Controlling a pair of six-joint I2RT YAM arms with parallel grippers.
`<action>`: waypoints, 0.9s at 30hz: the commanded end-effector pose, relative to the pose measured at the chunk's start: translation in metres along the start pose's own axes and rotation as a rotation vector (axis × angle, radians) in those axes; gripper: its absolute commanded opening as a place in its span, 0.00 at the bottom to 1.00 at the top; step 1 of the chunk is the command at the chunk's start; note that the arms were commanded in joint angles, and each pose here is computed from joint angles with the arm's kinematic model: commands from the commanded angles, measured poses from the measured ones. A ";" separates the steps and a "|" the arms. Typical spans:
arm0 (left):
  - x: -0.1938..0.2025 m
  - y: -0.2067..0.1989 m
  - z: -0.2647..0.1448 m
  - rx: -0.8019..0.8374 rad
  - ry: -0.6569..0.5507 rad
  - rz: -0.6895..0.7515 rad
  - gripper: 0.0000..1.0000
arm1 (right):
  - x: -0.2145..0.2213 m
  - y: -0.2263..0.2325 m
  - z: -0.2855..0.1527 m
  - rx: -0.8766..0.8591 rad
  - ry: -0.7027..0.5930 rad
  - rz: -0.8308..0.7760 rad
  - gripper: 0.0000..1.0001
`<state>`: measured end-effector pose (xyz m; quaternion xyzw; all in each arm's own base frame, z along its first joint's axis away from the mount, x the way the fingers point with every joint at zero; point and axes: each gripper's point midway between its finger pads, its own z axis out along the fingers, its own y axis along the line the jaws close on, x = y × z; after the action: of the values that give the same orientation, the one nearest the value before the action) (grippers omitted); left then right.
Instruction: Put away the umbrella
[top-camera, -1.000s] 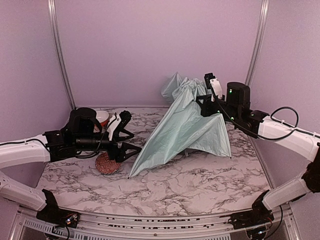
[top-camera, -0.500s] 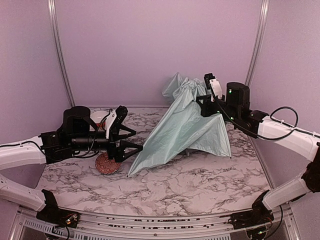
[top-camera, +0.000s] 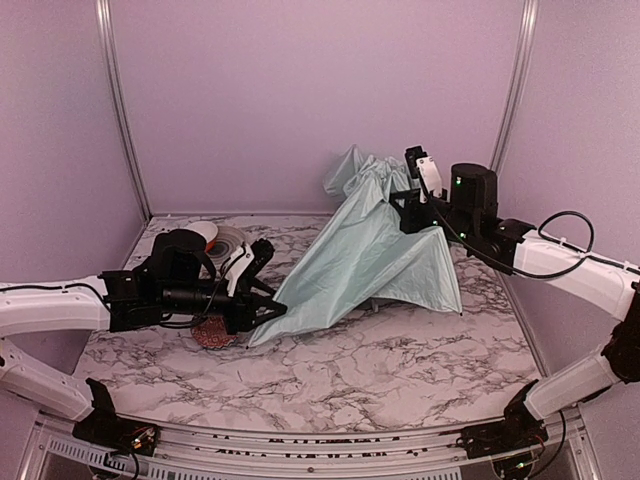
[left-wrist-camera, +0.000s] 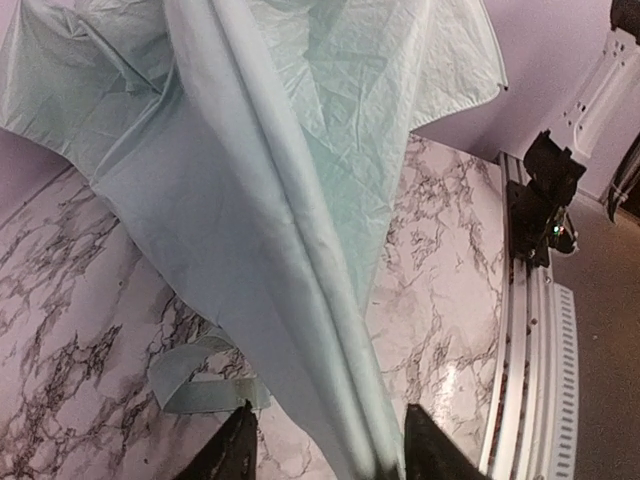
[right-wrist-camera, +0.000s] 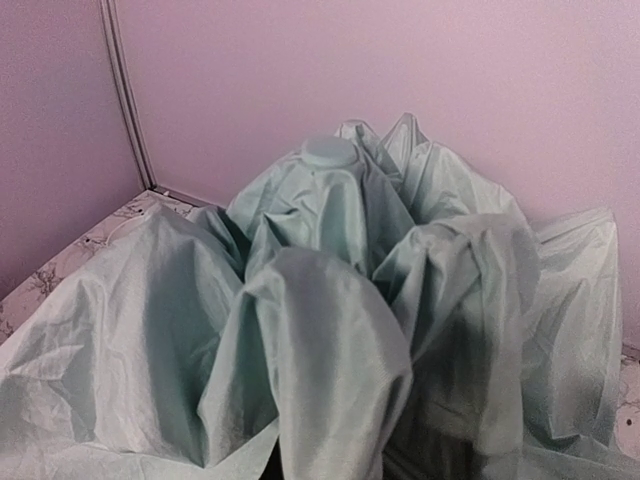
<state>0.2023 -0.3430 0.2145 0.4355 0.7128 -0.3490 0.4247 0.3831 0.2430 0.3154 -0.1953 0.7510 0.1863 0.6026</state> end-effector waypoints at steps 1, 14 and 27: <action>-0.006 0.008 -0.001 -0.049 -0.052 0.015 0.21 | -0.044 0.024 -0.011 -0.137 -0.128 -0.083 0.00; -0.098 -0.006 -0.024 -0.026 -0.259 0.160 0.00 | 0.016 0.157 -0.046 -0.761 -0.037 -0.273 0.00; -0.085 -0.001 -0.028 -0.054 -0.226 0.099 0.00 | 0.004 0.100 -0.044 -0.547 -0.044 -0.107 0.19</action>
<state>0.2010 -0.3511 0.2548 0.4587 0.6795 -0.3493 0.4537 0.3116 0.3127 0.3352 -0.3817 0.6417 0.3263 0.5797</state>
